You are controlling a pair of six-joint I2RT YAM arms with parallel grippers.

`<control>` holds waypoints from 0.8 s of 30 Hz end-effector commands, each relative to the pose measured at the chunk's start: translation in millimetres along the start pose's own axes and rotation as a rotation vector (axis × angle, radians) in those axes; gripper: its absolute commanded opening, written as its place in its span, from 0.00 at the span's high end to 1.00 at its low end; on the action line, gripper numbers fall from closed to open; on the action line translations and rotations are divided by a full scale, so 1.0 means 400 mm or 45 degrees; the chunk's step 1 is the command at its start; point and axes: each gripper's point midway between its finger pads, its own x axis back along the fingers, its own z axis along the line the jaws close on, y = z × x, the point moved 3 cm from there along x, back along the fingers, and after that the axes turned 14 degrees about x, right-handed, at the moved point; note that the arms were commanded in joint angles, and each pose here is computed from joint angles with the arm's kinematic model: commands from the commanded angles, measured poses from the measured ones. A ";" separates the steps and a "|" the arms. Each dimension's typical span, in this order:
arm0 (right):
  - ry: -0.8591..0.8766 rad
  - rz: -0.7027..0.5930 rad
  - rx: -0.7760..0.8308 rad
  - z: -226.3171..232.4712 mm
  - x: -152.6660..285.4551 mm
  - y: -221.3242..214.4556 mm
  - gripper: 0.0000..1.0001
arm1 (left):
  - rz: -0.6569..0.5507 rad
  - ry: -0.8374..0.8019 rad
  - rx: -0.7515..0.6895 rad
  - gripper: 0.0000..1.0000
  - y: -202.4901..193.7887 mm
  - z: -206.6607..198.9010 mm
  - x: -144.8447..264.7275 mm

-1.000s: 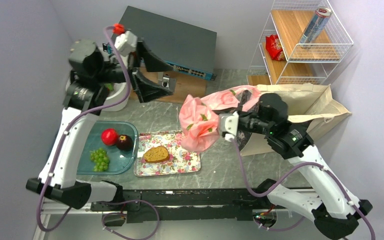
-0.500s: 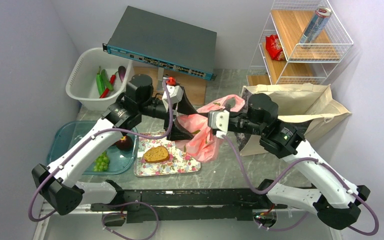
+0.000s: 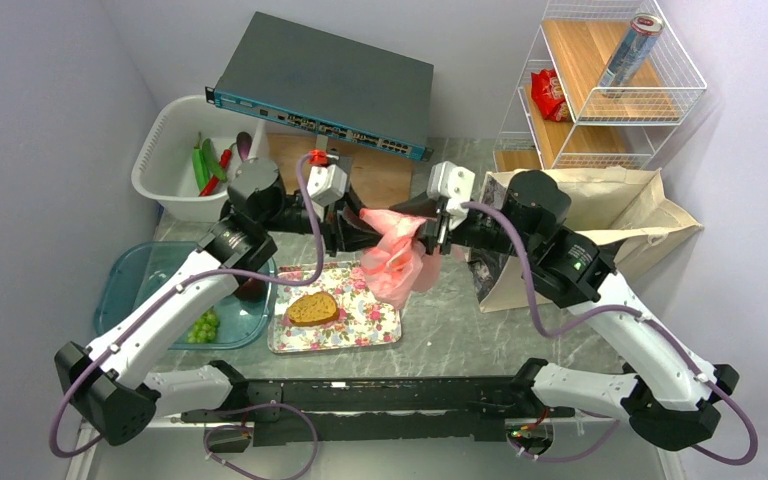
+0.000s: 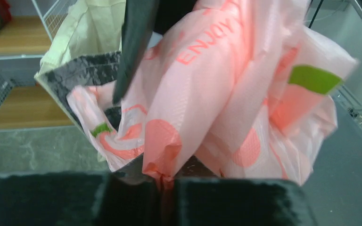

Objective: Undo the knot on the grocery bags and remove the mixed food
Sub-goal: Place the takeout bag at the center of the board.

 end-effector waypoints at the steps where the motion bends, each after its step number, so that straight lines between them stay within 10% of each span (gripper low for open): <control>1: -0.130 0.019 -0.016 -0.028 0.080 0.036 0.47 | -0.009 0.070 0.059 0.97 -0.024 0.020 0.076; 10: -0.293 0.530 -0.020 -0.025 0.222 -0.124 0.11 | 0.278 0.481 -0.009 1.00 -0.145 0.162 0.217; 15: -0.466 0.919 -0.086 -0.060 0.290 -0.240 0.10 | 0.637 1.135 -0.122 1.00 -0.265 0.396 0.363; 22: -0.673 1.238 -0.065 -0.107 0.399 -0.326 0.08 | 0.586 1.619 -0.456 1.00 -0.257 0.598 0.456; 24: -0.672 1.300 -0.067 -0.099 0.414 -0.352 0.06 | 0.630 1.673 -0.480 0.72 -0.283 0.633 0.474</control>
